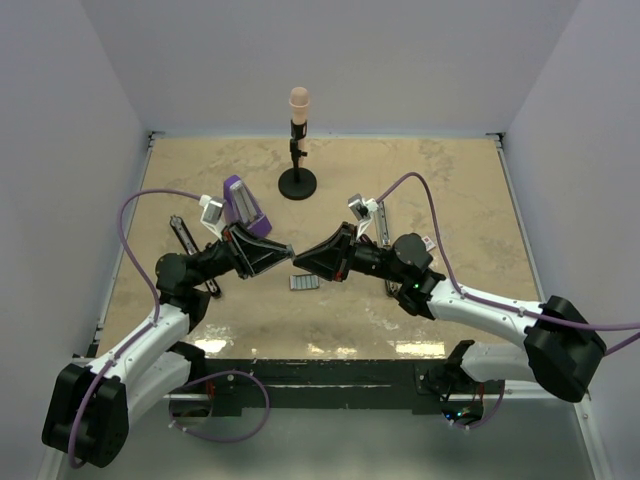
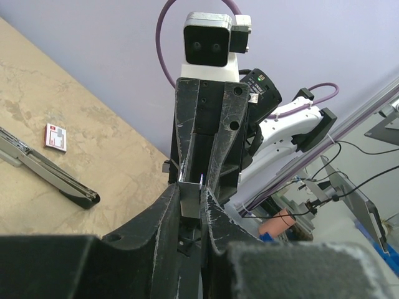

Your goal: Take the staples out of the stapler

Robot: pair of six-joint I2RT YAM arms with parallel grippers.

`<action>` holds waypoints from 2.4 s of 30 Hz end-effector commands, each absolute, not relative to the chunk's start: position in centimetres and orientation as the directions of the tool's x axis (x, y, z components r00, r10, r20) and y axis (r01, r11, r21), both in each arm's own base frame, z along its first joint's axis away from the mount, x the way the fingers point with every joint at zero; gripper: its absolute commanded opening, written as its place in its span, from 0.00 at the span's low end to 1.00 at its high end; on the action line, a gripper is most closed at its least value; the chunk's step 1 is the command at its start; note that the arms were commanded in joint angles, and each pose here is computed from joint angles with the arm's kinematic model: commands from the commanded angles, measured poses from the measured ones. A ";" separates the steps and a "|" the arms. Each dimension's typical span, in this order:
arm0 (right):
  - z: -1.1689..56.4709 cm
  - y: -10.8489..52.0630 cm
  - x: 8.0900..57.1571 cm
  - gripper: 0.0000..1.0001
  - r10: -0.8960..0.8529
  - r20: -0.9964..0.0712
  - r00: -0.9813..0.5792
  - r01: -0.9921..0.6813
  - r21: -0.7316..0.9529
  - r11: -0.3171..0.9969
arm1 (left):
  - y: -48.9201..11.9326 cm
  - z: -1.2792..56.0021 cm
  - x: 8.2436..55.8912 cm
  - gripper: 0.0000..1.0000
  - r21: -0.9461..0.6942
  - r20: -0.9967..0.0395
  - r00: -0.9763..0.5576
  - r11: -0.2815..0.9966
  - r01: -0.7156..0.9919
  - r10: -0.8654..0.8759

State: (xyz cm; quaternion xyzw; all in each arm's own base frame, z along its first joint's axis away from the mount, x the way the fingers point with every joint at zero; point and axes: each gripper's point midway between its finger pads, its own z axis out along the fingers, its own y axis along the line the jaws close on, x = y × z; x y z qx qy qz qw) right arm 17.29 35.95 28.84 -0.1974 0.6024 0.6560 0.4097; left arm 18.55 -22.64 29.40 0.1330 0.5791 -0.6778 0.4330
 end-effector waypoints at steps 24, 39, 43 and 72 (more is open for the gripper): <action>30.4 27.0 19.8 0.99 0.379 -0.852 -0.362 -0.689 0.518 0.506 | -22.5 18.0 25.8 0.17 -0.574 -0.660 -0.712 0.772 0.272 -0.240; 30.7 22.7 18.5 0.99 0.396 -0.868 -0.300 -0.649 0.490 0.582 | -24.3 9.1 26.0 0.14 -0.276 -0.535 -0.834 0.961 0.021 -0.135; 31.2 22.0 18.2 0.99 0.404 -0.870 -0.284 -0.648 0.485 0.587 | -24.4 8.4 26.5 0.14 -0.261 -0.530 -0.835 0.965 -0.004 -0.147; 30.9 22.2 18.6 0.99 0.404 -0.870 -0.284 -0.641 0.485 0.595 | -24.4 5.2 26.4 0.15 -0.212 -0.478 -0.865 0.976 -0.058 -0.155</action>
